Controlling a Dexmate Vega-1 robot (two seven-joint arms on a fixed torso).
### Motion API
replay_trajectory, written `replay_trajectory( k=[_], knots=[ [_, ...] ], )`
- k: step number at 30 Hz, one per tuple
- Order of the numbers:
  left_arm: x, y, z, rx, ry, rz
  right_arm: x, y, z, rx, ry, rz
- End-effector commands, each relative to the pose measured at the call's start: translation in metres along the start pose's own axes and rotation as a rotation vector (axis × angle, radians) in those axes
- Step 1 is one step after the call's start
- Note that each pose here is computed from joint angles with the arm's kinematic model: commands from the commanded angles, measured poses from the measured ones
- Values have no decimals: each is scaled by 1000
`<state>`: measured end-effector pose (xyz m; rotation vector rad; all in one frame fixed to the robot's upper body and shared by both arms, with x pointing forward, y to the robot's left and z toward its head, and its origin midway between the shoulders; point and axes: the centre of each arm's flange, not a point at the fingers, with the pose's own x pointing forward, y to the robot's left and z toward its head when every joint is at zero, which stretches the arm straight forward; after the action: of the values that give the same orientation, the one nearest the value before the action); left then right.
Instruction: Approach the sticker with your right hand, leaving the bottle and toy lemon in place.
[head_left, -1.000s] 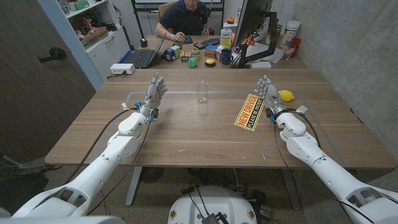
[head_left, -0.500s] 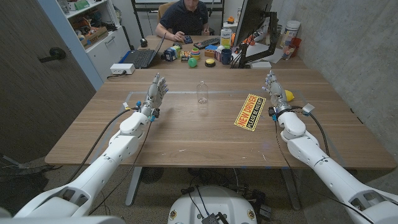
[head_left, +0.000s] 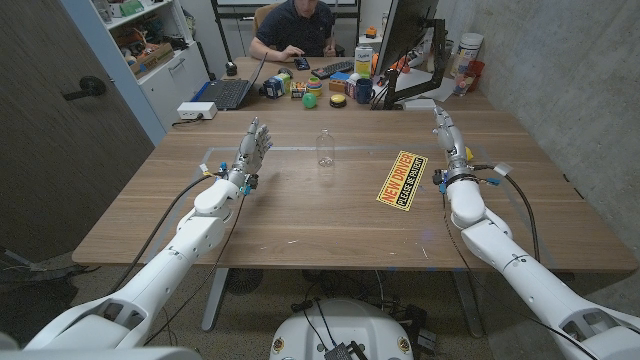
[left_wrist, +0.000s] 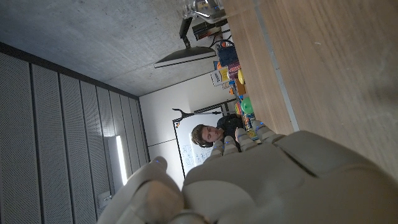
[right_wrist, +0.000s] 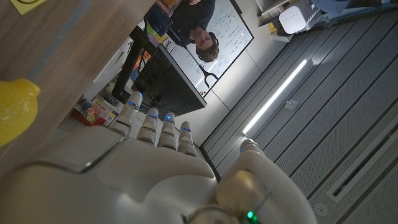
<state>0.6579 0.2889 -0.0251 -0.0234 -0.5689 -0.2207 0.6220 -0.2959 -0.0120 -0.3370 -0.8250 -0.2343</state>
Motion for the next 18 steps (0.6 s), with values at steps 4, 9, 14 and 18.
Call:
replay_trajectory(
  k=[4, 9, 14, 18],
  knots=[
    [3, 0, -1, 0, 6, 2, 0, 12, 17, -319, -105, -25],
    [2, 0, -2, -4, 7, 7, 1, 16, 19, -340, -130, -39],
    [2, 1, -3, -4, 7, 9, 0, 19, 20, -381, -159, -61],
    [2, 1, -3, -3, 8, 8, 0, 19, 25, -396, -178, -69]
  ],
)
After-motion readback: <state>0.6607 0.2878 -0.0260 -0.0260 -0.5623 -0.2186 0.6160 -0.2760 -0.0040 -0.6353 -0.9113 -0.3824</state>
